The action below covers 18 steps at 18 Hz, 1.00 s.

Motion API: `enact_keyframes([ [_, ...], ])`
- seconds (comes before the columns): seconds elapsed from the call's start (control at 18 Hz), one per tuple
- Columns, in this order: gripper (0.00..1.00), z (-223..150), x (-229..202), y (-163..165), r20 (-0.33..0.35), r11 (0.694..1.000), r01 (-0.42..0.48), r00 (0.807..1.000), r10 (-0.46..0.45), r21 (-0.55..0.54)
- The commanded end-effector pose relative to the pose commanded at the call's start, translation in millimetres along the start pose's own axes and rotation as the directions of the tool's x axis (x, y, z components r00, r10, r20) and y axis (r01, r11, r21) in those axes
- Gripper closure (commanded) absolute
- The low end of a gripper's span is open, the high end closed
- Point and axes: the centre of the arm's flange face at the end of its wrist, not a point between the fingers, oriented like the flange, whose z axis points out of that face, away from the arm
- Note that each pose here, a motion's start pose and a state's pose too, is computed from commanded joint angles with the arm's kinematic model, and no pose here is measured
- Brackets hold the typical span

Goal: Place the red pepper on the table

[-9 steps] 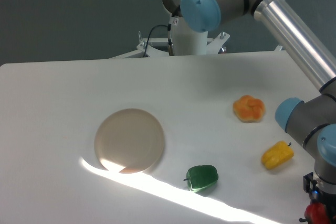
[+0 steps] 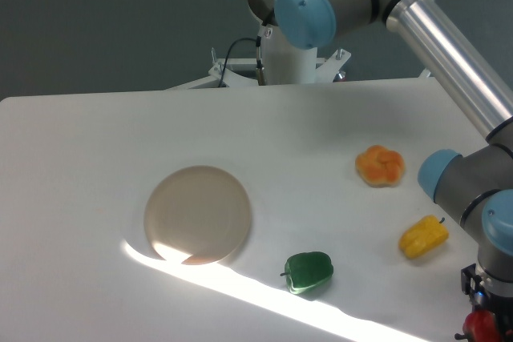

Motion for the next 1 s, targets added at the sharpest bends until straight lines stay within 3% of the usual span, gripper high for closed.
enact_keyframes([
  [0.56, 0.40, -13, 12, -20, -0.033, 1.000, -0.025, 0.999, 0.026, 0.011],
  [1.0, 0.40, -65, 78, -55, -0.141, 0.997, -0.067, 0.987, 0.072, 0.044],
])
